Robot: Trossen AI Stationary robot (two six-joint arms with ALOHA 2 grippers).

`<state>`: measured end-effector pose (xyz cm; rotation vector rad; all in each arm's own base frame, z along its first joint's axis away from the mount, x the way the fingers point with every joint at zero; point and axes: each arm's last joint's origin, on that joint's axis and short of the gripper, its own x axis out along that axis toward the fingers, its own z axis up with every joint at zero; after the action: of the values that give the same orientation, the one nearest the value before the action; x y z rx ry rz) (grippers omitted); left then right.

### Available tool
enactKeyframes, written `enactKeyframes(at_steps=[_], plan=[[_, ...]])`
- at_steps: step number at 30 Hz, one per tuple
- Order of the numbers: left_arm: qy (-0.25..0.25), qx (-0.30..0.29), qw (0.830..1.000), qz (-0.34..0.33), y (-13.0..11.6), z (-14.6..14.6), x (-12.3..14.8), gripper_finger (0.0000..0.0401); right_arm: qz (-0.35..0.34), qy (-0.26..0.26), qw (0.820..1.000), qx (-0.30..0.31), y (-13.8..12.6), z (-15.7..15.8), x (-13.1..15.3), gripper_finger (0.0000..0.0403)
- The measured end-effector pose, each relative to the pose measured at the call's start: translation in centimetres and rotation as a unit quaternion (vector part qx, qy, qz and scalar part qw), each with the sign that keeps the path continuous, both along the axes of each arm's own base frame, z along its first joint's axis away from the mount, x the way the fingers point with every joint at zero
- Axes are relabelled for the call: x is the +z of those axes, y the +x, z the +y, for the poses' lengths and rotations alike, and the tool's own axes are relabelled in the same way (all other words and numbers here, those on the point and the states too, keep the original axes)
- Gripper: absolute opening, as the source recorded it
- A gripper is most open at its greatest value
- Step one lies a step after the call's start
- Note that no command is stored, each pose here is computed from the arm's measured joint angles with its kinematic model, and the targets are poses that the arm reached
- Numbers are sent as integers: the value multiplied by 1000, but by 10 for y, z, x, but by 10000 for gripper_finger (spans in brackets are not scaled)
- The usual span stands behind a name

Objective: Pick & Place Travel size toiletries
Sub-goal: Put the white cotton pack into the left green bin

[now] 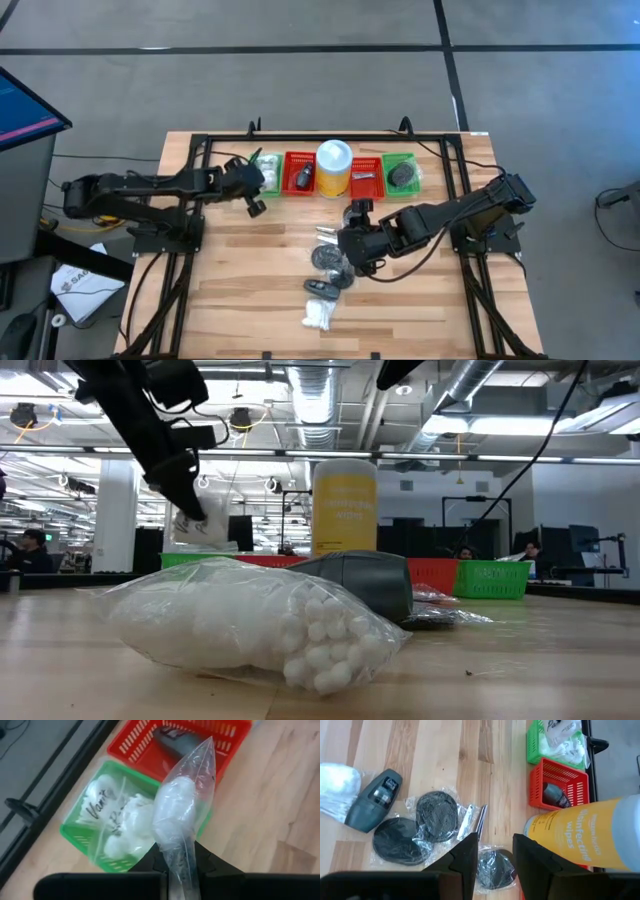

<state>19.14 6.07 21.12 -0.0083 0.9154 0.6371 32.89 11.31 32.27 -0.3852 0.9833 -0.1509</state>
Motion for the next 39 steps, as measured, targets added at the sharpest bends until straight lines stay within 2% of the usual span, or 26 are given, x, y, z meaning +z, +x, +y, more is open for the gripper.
enactKeyframes(at_steps=[9,20,27,39], plan=[[-25,3,1000,8,-2,19,-5,10,0,0,1000,0,0,0,0,113],[-25,-38,998,35,17,29,-26,9,0,0,1000,0,0,0,0,113],[-42,-13,998,48,16,45,-37,10,16,-6,1000,0,-1,-1,-13,113],[-42,1,999,25,14,61,-37,36,9,-3,1000,0,0,0,-12,113]])
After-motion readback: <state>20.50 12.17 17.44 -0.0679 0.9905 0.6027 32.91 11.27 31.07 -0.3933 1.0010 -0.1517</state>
